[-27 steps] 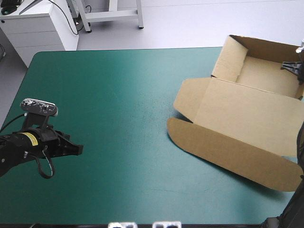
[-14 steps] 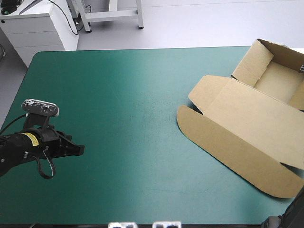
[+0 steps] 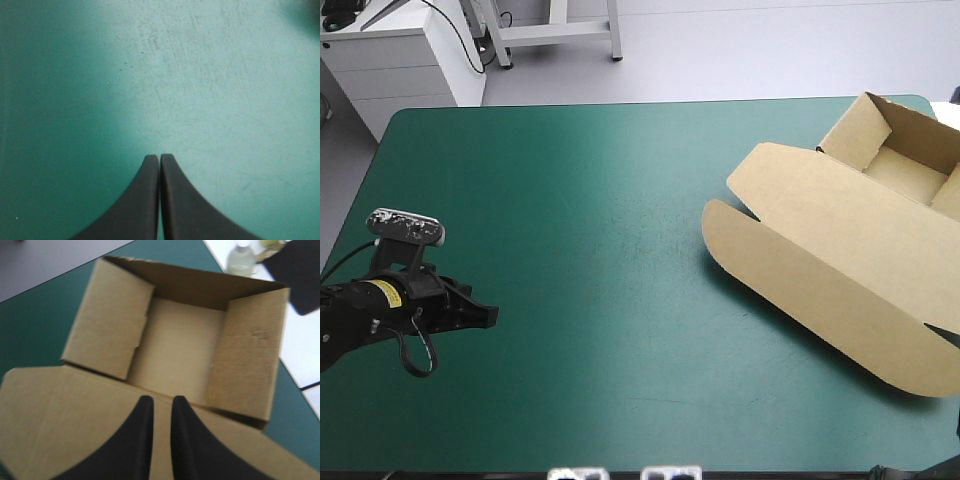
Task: Fold the box
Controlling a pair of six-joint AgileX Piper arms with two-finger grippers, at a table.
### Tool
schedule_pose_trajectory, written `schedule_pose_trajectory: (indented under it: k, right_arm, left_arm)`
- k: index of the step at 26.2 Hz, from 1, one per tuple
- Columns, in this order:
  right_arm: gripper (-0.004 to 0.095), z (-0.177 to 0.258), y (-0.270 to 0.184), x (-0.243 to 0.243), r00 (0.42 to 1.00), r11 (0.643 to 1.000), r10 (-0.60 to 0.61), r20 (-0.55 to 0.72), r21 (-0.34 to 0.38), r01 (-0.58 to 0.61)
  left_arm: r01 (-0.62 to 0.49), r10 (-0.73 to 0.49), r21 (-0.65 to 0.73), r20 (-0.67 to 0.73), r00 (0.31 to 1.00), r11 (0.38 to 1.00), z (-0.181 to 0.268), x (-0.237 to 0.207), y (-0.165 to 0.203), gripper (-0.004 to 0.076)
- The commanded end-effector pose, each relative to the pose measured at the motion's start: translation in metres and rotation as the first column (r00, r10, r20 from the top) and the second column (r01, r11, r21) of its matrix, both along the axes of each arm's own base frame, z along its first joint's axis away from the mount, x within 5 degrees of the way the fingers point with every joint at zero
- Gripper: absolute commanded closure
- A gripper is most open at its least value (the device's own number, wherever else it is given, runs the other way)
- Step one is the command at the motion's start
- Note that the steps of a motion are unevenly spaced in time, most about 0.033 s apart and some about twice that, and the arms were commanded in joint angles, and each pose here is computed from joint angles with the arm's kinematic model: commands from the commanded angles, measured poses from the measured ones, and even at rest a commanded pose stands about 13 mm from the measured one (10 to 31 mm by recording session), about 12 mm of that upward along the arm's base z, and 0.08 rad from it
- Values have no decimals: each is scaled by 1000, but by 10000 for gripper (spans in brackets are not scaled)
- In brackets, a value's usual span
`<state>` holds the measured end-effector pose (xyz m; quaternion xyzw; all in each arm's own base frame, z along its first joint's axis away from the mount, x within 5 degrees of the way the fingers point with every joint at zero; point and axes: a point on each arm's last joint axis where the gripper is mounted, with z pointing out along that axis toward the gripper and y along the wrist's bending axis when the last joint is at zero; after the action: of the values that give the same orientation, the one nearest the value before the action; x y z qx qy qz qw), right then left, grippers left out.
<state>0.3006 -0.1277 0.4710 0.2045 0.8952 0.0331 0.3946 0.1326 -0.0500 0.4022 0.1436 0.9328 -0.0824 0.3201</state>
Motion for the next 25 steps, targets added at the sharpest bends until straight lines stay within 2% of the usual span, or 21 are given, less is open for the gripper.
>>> schedule_pose_trajectory:
  k: [1, 6, 11, 16, 18, 21, 25]
  right_arm:
    - [916, 15, 44, -39, 992, 992, 124, 34, -38, -122]
    - [918, -9, 78, -78, 975, 973, 219, -42, -59, -221]
    - [918, -31, 103, -130, 951, 945, 305, -41, -111, -308]
    - [922, -64, 120, -183, 929, 916, 370, -2, -169, -365]
    - [922, -78, 126, -192, 921, 912, 389, 24, -156, -381]
    - [922, -99, 135, -200, 889, 886, 456, 39, -114, -449]
    - [922, -145, 144, -202, 849, 850, 527, 38, -50, -525]
  left_arm:
    - [9, -9, -11, 42, 999, 1000, 7, -1, 0, 732]
    - [21, -21, -3, 41, 999, 1000, -14, -3, 0, 732]
    - [39, -39, 4, 26, 999, 999, -47, -25, 7, 732]
    - [72, -72, 7, 139, 988, 997, -77, -61, 20, 732]
    - [78, -78, 5, 177, 981, 997, -84, -70, 23, 732]
    - [78, -77, 2, 206, 975, 997, -93, -80, 26, 732]
    - [141, -141, 14, 223, 965, 990, -112, -91, 27, 732]
